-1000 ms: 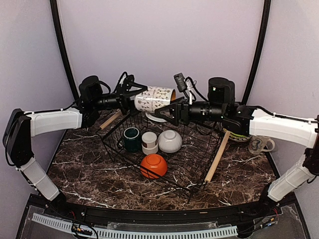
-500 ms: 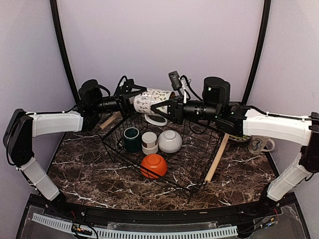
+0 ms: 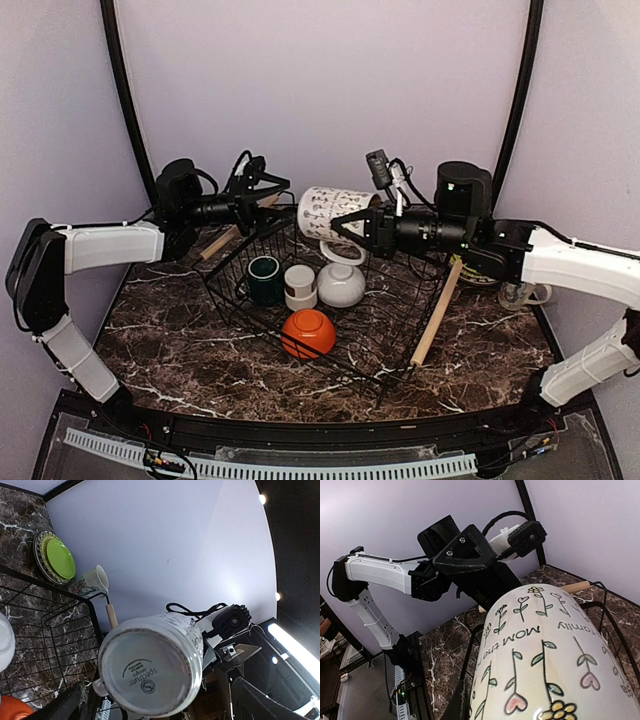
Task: Unload the mixed dishes from the dish rack
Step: Pass from the left arm to the right, then place the cup at the center of the board.
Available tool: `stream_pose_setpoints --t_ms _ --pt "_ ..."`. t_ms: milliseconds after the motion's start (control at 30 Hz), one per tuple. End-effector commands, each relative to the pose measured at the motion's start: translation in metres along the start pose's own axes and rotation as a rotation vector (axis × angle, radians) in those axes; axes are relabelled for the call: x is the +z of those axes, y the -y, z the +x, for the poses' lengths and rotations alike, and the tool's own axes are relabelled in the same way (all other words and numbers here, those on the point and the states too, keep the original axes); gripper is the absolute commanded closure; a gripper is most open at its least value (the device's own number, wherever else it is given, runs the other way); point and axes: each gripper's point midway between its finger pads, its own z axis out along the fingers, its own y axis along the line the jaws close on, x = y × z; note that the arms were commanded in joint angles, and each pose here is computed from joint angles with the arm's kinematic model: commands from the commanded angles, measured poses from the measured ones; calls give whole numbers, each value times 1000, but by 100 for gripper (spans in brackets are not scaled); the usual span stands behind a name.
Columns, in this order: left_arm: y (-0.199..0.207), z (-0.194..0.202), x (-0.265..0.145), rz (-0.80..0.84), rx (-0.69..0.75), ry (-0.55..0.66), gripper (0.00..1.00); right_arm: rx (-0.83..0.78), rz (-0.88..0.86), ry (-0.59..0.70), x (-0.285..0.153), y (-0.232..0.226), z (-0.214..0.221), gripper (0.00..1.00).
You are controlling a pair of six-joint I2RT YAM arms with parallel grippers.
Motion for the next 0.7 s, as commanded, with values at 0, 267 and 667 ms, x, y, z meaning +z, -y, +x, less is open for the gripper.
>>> stream_pose_setpoints --t_ms 0,267,667 --pt "17 -11 -13 -6 150 22 1 -52 94 130 -33 -1 -37 100" --pt "3 -15 -25 -258 263 17 1 -97 462 48 -107 32 -37 100" --pt "-4 -40 -56 -638 529 20 1 152 1005 -137 -251 62 3 100"
